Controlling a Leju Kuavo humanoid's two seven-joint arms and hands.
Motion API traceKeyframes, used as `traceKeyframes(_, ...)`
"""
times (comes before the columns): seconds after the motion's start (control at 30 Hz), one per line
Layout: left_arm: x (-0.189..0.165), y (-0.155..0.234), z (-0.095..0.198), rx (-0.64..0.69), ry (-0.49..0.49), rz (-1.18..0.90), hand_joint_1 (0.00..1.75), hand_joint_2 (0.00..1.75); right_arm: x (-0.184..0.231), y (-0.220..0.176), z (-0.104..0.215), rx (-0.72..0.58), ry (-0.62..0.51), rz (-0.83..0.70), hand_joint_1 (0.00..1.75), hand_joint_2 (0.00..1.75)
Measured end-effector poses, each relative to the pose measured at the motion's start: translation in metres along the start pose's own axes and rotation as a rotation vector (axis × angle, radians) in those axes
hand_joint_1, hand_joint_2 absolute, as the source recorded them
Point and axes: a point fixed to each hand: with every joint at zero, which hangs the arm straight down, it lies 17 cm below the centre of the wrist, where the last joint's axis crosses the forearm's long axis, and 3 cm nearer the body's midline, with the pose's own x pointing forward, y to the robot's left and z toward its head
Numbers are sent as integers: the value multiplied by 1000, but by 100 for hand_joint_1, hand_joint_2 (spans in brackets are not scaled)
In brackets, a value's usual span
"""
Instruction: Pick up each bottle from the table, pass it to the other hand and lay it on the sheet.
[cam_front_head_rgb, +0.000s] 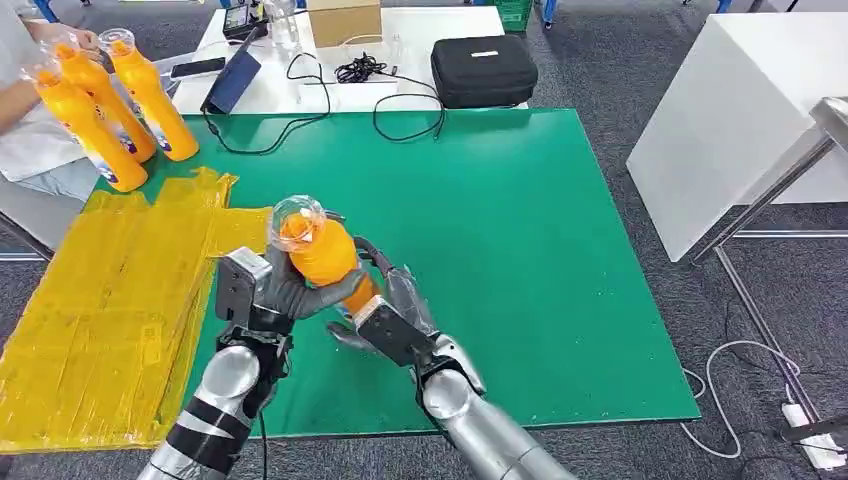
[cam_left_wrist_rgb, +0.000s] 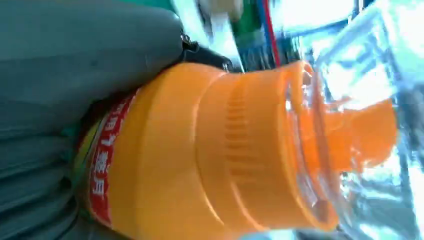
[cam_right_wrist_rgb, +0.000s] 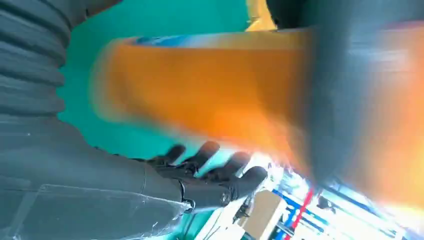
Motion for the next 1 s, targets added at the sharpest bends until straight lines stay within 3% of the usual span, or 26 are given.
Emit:
traceKeyframes(0.3, -61, 74, 16, 121, 103, -527, 175, 175, 3, -57, 51, -88, -22, -73, 0, 175)
traceKeyframes(0.5, -102, 94, 28, 56, 193, -915, 175, 175, 13, -73, 62, -95, -46, -82, 0, 175)
traceKeyframes(1.0, -127, 109, 25, 18, 257, -1007, 175, 175, 19, -76, 63, -95, -58, -85, 0, 175)
